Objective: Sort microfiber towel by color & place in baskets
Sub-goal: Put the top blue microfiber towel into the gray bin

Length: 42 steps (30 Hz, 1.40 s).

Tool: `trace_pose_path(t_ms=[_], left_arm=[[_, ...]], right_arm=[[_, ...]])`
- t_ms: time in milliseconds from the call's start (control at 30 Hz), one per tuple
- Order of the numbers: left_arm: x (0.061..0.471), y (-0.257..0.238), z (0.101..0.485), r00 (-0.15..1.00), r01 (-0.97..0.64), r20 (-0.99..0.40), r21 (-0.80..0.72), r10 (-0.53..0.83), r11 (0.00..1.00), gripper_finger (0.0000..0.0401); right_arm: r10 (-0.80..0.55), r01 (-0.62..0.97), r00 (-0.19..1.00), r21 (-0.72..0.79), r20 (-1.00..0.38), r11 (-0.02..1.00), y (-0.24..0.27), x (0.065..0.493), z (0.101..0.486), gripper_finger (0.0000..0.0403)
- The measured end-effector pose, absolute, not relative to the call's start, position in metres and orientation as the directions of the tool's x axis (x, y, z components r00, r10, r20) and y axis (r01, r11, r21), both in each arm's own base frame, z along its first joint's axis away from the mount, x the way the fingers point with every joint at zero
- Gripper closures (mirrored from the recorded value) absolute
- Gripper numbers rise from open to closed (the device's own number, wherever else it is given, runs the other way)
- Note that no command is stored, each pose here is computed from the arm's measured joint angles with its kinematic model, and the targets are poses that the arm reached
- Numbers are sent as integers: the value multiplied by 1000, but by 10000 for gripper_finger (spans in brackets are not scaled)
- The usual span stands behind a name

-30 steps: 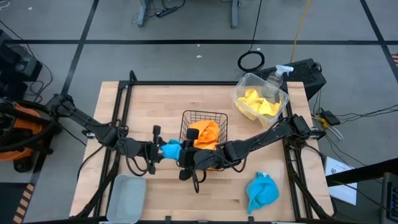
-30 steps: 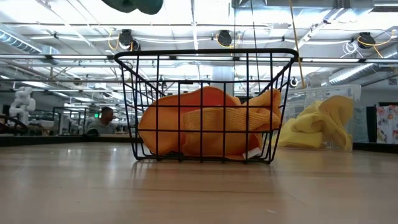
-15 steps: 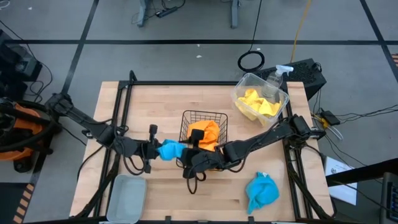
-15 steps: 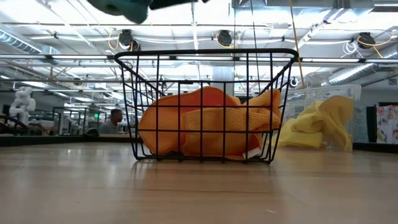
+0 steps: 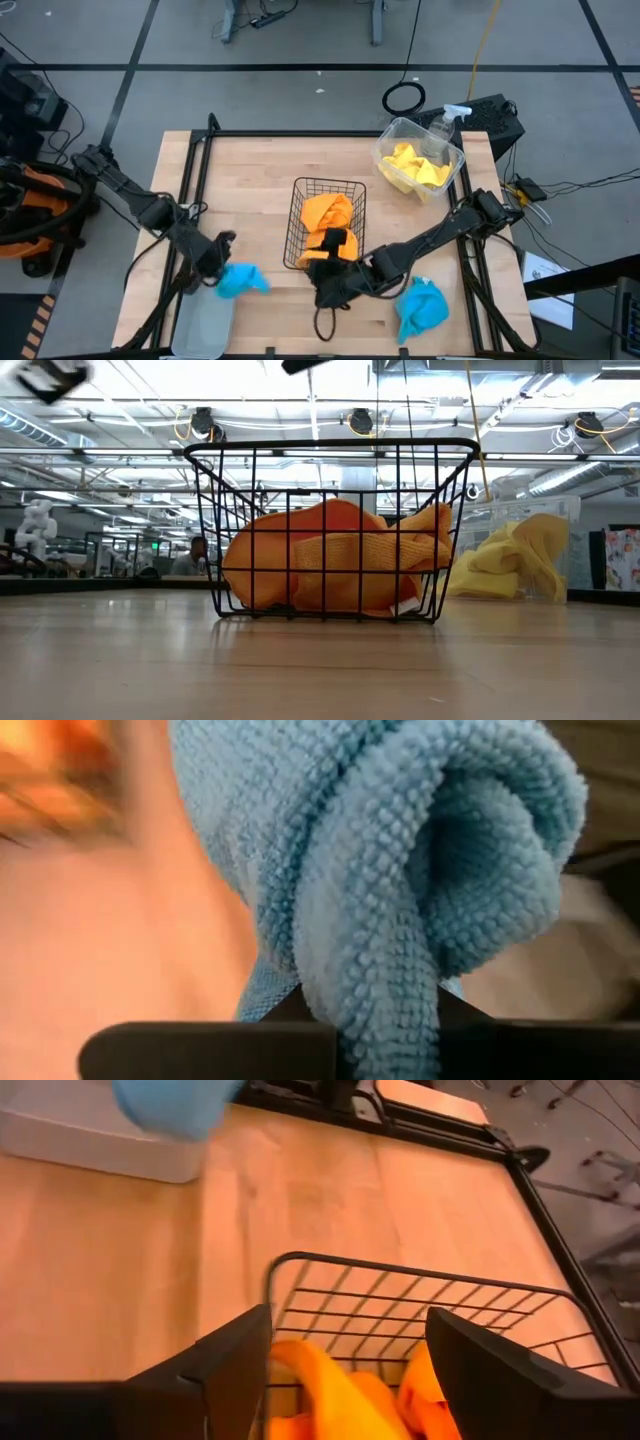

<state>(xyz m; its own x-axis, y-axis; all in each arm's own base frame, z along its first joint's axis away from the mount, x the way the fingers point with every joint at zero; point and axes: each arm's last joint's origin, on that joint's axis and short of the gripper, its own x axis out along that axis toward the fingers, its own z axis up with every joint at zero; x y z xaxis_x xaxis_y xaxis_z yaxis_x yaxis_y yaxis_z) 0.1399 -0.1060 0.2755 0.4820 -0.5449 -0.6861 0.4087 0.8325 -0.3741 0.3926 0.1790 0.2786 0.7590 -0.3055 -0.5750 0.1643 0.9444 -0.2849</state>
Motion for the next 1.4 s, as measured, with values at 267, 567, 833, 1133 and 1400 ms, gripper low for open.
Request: trace_pose_path(t_ms=[267,567,833,1133,1400], left_arm=[[110,-129,269,246,74,-736,-635,-631,769,379],[104,-167,254,131,-187,-755,-655,-642,732,373],[108,-191,226,18,-303,-824,-544,-566,782,320],[109,-196,218,-45,-299,-829,-521,-557,799,264],[109,-196,218,-34,-297,-831,-523,-556,799,200]], right_arm=[[-266,110,779,-293,-568,950,205,379,279,169],[-245,69,780,-311,-575,948,219,370,278,194],[-254,62,768,-326,-588,943,218,368,276,206],[-254,62,767,-326,-589,943,218,368,276,207],[-256,62,766,-329,-589,942,217,369,276,207]])
